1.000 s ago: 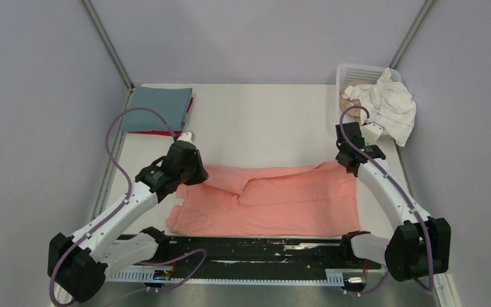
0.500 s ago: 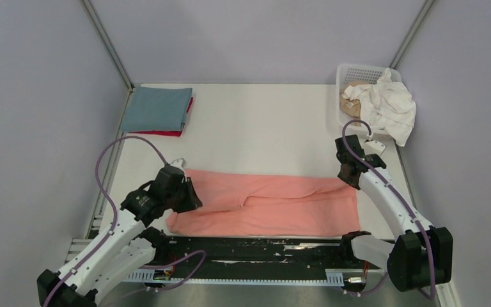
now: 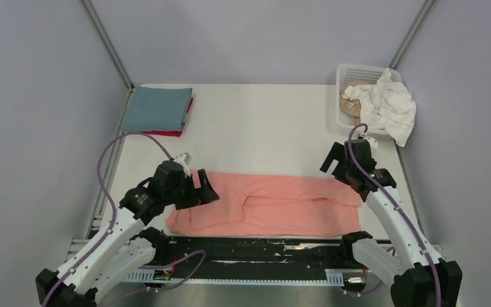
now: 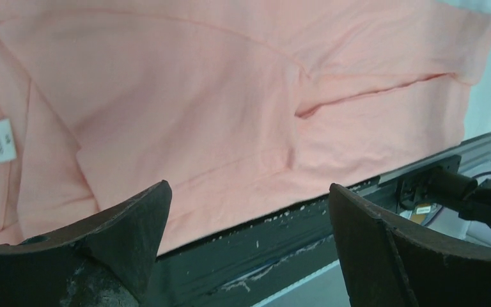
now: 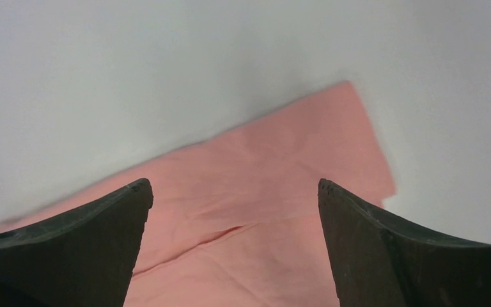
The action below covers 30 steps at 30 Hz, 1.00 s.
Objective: Fold and stack the t-shirts
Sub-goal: Rotate the tshirt 90 degrees
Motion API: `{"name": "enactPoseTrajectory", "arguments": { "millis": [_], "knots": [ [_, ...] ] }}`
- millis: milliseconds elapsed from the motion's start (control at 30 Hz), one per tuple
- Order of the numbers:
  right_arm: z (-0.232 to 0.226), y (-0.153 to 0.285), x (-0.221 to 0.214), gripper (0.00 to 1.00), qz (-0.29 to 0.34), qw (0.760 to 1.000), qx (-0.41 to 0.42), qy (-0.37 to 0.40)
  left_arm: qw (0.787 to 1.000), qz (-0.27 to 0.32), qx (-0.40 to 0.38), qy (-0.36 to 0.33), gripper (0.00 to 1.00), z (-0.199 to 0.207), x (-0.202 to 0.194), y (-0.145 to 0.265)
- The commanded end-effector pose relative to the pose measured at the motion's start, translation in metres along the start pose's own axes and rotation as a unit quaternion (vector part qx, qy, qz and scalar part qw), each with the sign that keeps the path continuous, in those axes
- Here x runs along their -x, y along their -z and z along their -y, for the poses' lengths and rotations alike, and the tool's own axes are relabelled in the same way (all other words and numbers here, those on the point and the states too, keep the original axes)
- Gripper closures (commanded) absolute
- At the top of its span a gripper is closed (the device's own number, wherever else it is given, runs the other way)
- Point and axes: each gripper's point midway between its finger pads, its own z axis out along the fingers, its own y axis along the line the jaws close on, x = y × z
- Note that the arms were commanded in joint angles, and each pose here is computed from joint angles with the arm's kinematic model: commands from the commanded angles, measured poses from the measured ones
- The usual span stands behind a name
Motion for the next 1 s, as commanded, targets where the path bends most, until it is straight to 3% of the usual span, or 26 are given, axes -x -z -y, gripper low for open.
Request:
{"name": "enactPoseTrajectory", "arguments": {
  "millis": [0, 133, 267, 467, 700, 833, 967],
  "knots": [
    [-0.076, -0.007, -0.015, 0.0, -0.038, 0.974, 0.213, 0.072, 0.999, 0.021, -0.025, 0.004, 0.0, 0.027, 0.036, -0.04],
    [-0.087, -0.028, -0.041, 0.0, -0.093, 0.964, 0.238, 0.071, 0.999, -0.034, -0.001, 0.029, 0.0, 0.019, 0.037, -0.089],
    [-0.095, -0.043, -0.055, 0.0, -0.111, 0.957, 0.26, 0.068, 0.995, -0.073, 0.018, 0.062, 0.0, 0.002, 0.045, -0.133],
    [-0.079, -0.068, -0.076, 0.0, -0.132, 0.962, 0.225, 0.08, 0.985, -0.14, 0.025, 0.098, 0.0, -0.014, 0.056, -0.182],
    [-0.113, -0.08, -0.058, 0.0, -0.109, 0.947, 0.288, 0.093, 0.984, -0.146, 0.012, 0.099, 0.0, -0.003, 0.141, -0.236],
    [-0.127, -0.088, -0.053, 0.0, -0.111, 0.939, 0.31, 0.097, 0.988, -0.136, 0.007, 0.074, 0.0, 0.012, 0.2, -0.247],
    [-0.132, -0.089, -0.062, 0.0, -0.139, 0.933, 0.321, 0.082, 0.991, -0.123, -0.038, 0.046, 0.0, 0.034, 0.232, -0.255]
  ]
}}
